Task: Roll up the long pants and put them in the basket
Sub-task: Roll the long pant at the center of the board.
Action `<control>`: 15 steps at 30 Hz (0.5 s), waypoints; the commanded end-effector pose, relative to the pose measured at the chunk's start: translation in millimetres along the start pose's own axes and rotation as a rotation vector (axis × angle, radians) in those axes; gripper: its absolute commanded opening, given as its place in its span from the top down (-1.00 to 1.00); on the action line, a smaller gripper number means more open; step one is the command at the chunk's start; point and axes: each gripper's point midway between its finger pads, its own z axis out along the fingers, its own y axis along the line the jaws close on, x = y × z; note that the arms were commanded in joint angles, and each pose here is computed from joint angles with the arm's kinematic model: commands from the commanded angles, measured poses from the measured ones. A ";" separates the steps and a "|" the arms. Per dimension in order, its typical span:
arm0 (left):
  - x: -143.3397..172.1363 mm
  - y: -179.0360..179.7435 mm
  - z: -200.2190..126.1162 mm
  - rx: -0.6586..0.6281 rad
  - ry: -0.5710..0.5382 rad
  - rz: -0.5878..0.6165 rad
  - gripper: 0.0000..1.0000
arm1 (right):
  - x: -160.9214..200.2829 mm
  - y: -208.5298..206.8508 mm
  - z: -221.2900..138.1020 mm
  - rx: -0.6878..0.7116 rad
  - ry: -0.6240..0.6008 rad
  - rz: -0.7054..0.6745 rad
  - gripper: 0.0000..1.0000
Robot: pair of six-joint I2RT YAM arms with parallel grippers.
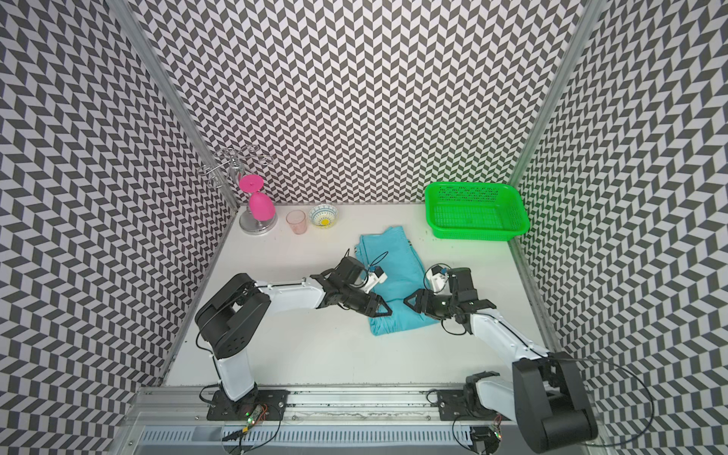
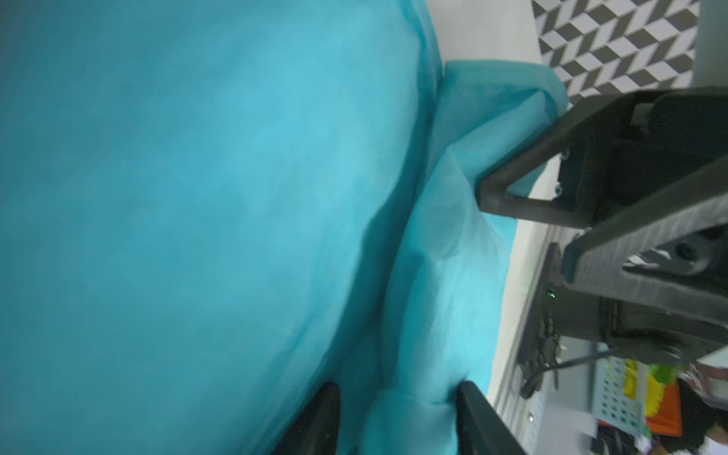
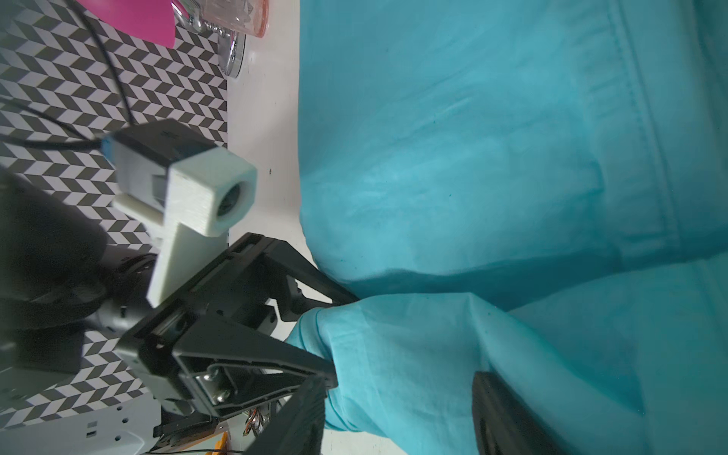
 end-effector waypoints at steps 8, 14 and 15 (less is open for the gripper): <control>-40.4 -67.4 -48.1 -0.344 -0.349 0.631 -0.07 | -22.2 -3.0 12.0 0.015 -0.024 -0.049 -0.26; -6.9 -96.6 -29.2 -0.264 -0.374 0.851 -0.12 | -25.4 -11.1 20.8 0.026 0.007 -0.048 -0.26; -2.8 -93.2 -24.6 -0.262 -0.362 0.858 -0.13 | -26.6 -12.1 21.8 0.025 0.010 -0.048 -0.25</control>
